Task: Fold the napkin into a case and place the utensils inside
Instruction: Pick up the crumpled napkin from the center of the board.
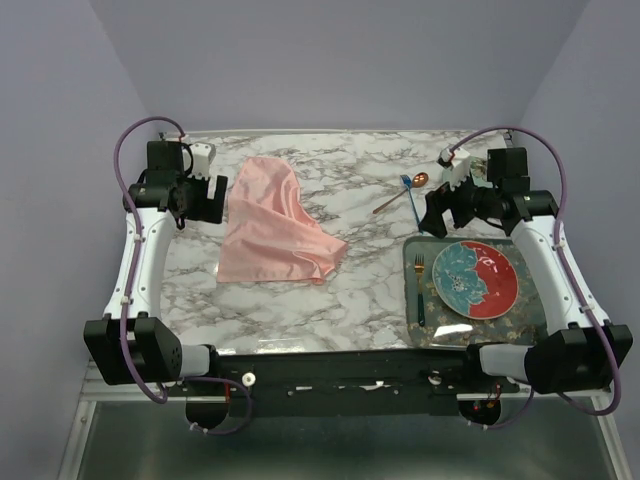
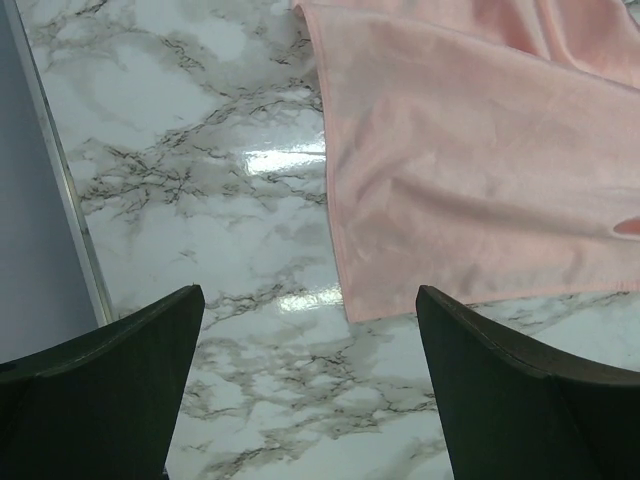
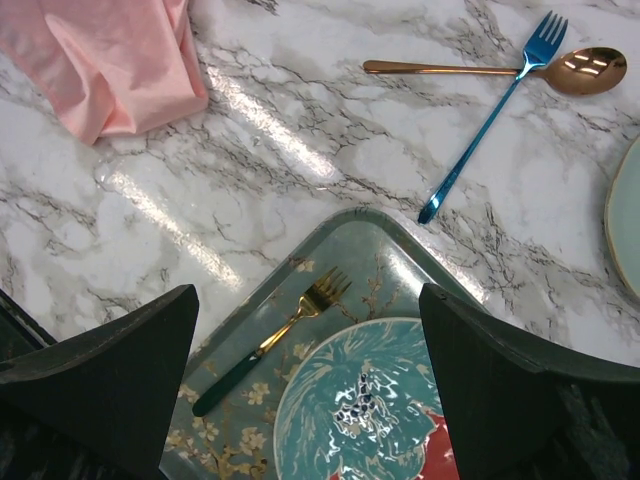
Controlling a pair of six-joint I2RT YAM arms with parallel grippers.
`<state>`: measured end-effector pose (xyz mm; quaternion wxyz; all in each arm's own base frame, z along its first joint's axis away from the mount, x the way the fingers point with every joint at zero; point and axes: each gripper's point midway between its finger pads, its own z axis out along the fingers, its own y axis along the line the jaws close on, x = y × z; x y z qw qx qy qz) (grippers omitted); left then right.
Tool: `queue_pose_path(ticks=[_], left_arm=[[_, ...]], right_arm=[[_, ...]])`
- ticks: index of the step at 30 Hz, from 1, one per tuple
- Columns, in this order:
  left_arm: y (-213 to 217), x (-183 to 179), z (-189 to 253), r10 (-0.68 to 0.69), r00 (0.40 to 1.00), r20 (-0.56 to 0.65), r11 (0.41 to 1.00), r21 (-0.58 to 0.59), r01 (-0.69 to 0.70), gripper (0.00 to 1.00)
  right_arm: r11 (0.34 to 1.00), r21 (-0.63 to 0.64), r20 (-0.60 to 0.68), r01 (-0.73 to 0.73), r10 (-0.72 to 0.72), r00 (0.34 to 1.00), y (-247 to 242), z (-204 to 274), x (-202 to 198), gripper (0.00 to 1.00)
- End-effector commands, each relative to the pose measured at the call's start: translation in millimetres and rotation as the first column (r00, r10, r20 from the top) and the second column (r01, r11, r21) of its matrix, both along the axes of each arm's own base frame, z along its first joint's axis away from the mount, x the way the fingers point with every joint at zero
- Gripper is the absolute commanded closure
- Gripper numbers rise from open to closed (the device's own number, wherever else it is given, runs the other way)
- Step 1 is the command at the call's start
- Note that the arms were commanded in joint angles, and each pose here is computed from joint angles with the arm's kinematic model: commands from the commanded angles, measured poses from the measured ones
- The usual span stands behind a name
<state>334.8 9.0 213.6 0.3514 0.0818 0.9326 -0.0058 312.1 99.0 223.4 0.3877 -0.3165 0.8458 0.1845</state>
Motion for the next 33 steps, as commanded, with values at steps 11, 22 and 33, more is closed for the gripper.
queue_pose_path(ticks=[11,22,33], left_arm=[[-3,-40,-66,-0.491,0.852,-0.181,0.829,0.202,0.521,0.05],[-17,-77,-131,-0.717,0.606,-0.343,0.563,0.227,0.795,0.29],[-39,-63,-168,-0.76,0.484,-0.433,0.461,0.166,0.872,0.42]], right_arm=[[0.994,0.002,-0.143,-0.105,0.104,0.984,11,-13,-1,0.0],[0.993,0.058,-0.243,-0.102,0.113,0.963,25,-33,-9,0.0],[0.995,0.01,-0.257,-0.095,0.095,0.962,18,-40,-12,0.0]])
